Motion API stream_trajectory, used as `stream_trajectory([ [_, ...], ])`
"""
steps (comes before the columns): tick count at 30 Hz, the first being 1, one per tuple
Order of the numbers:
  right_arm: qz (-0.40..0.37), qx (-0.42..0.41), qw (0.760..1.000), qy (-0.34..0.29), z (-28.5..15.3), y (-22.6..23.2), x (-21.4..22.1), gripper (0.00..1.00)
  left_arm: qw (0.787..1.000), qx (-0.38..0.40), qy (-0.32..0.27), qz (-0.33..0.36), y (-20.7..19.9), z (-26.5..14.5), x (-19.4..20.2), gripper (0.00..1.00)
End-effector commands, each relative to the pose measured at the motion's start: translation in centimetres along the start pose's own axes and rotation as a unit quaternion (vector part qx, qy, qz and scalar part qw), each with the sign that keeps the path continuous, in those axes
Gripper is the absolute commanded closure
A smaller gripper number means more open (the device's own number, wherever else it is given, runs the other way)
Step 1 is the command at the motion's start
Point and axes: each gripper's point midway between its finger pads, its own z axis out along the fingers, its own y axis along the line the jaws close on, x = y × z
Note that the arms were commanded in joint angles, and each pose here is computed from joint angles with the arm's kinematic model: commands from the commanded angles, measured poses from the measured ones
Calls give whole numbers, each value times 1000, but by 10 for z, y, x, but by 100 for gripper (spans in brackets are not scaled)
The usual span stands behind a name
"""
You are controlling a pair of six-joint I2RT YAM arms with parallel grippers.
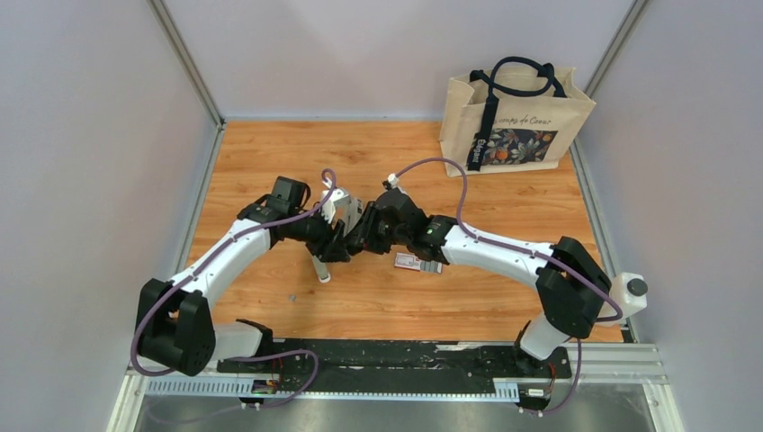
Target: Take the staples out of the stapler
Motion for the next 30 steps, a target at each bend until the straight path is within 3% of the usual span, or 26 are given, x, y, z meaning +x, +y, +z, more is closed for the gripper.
stream_trajectory([
  [1, 6, -89, 996, -3, -13, 45, -2, 100, 999, 33, -18, 29, -7, 4, -8, 45],
  [2, 5, -89, 996, -2, -15, 44, -2, 100, 999, 31, -17, 33, -6, 4, -6, 56],
  [5, -2, -78, 997, 1, -17, 34, 2, 100, 998, 31, -20, 46, -7, 3, -3, 70],
  [8, -7, -71, 997, 8, -21, 27, 7, 100, 998, 20, -15, 62, -3, 2, 1, 78],
  [23, -72, -23, 996, 38, -59, -29, 34, 100, 975, -157, -25, 154, 59, -5, -11, 80],
  [30, -190, 36, 980, 48, -84, -67, 48, 99, 944, -254, -46, 205, 88, -11, -43, 81],
])
